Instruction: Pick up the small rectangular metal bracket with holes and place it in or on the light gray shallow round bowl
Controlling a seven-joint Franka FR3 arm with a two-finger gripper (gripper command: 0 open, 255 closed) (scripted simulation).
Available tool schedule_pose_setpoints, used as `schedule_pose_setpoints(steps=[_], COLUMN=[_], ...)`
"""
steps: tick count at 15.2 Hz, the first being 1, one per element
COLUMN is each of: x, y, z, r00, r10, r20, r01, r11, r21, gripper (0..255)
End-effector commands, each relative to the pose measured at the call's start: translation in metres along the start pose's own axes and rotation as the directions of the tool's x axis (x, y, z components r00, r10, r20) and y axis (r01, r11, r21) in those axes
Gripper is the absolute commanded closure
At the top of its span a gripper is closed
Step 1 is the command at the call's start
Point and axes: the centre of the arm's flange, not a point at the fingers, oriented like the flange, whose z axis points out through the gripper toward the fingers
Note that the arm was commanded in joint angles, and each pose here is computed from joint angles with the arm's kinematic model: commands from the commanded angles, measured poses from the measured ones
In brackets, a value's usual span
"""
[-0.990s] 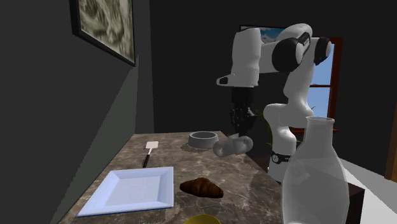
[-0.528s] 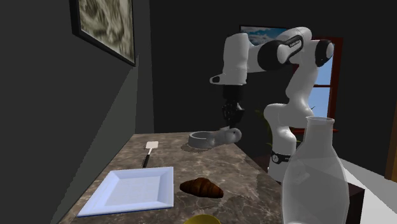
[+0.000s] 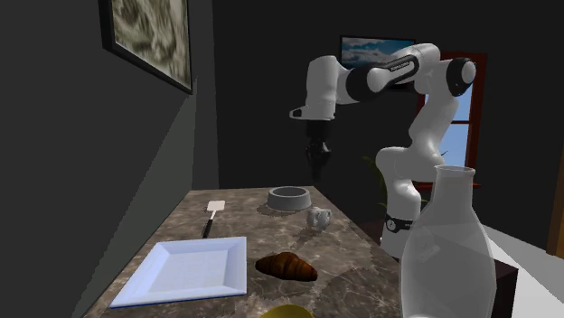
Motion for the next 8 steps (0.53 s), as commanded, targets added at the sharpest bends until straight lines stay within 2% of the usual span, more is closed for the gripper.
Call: schedule_pose_setpoints(steps=[1,2,3,4,5,7,8], x=[0.0,-0.011,-0.02,-0.028,-0.034,-0.043,-0.045], y=[0.0,0.014,0.028,0.041,0.054,0.078,0.085], z=[0.0,0.012,0.026,0.04,0.056,0.09,0.103], r00=[1.0,0.997,0.99,0.977,0.959,0.909,0.888], r10=[0.0,-0.057,-0.111,-0.162,-0.208,-0.287,-0.31], r20=[0.0,-0.043,-0.09,-0.14,-0.192,-0.301,-0.34], r01=[0.0,0.06,0.121,0.185,0.249,0.378,0.422], r11=[1.0,0.996,0.986,0.968,0.943,0.873,0.843], r21=[0.0,0.061,0.118,0.173,0.223,0.309,0.335], gripper=[0,0,0,0,0,0,0])
